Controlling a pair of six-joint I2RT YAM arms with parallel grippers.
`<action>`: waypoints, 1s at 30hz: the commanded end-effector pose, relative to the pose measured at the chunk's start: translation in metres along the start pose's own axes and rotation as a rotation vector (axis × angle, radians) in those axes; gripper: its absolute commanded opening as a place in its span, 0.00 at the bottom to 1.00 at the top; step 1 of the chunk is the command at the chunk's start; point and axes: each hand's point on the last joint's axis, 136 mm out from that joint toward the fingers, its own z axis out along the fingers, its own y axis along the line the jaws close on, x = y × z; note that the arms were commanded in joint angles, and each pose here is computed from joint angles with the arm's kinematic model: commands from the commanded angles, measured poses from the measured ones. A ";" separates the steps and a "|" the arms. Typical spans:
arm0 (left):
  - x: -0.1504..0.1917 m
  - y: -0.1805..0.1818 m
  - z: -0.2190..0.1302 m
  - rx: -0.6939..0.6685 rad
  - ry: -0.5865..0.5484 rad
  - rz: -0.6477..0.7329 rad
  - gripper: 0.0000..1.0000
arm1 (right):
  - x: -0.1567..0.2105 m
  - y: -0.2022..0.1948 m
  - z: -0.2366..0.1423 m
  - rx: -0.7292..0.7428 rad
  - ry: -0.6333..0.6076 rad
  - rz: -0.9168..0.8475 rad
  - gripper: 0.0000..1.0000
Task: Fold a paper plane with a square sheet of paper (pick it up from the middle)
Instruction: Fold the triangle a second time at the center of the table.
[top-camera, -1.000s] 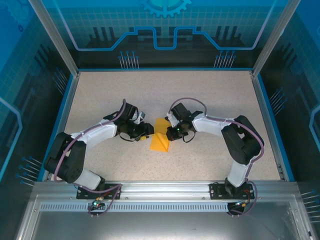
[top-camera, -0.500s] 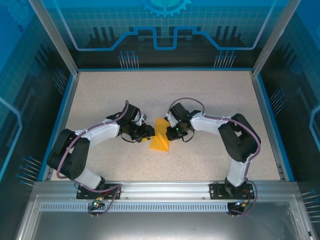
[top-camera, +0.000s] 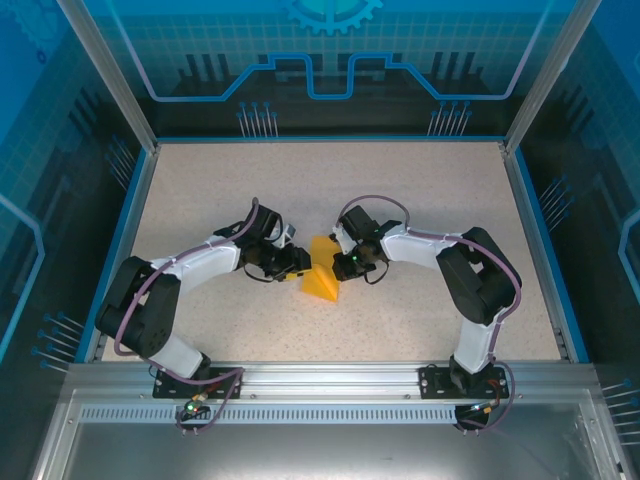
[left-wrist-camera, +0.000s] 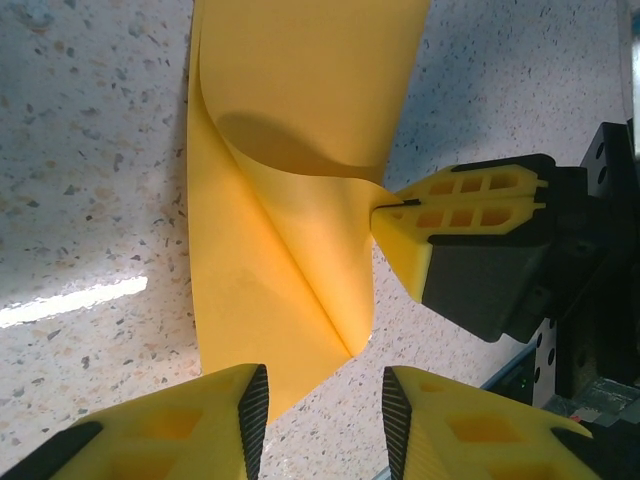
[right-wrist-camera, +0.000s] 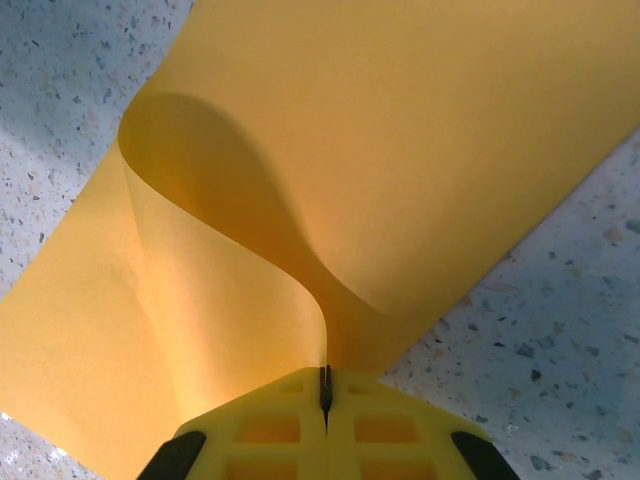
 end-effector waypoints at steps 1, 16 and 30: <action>-0.002 -0.016 -0.001 0.039 0.015 0.023 0.38 | 0.004 -0.002 0.000 0.013 0.010 0.019 0.05; 0.000 -0.020 0.001 0.042 0.030 0.035 0.37 | 0.003 0.008 -0.005 0.022 -0.020 0.017 0.05; 0.001 -0.017 0.004 0.033 0.039 0.036 0.36 | -0.001 0.008 0.003 0.024 0.003 0.009 0.05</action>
